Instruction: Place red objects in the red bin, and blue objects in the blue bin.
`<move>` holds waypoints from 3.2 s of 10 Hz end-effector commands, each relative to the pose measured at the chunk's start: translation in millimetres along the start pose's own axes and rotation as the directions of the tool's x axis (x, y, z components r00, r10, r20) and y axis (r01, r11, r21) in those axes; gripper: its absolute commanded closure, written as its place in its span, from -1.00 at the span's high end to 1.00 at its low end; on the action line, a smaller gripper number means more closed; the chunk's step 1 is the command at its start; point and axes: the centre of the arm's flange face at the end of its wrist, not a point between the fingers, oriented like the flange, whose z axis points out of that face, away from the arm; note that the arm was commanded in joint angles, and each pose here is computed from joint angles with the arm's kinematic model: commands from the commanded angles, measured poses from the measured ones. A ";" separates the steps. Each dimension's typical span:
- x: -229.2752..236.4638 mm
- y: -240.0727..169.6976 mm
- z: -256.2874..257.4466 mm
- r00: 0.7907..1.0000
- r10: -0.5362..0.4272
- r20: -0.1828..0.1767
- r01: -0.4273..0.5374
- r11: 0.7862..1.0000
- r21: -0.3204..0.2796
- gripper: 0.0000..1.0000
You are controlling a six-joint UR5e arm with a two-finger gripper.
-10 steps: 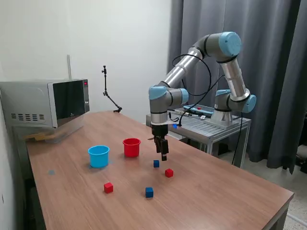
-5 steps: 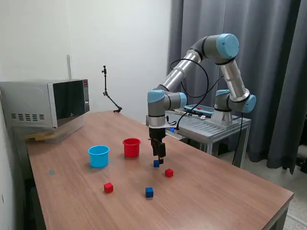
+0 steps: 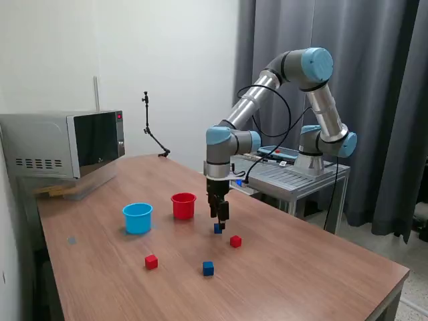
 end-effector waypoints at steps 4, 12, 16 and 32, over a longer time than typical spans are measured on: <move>1.1 2.3 14.0 1.000 -0.002 0.000 0.002 1.000 -0.005 1.00; -0.2 6.2 10.6 1.000 -0.002 0.020 0.003 1.000 -0.029 -1.00; -1.0 24.4 -45.0 0.999 0.005 0.054 0.000 0.995 -0.099 -1.00; -41.0 186.1 -141.0 0.993 0.108 -0.046 -0.117 0.914 -0.389 -1.00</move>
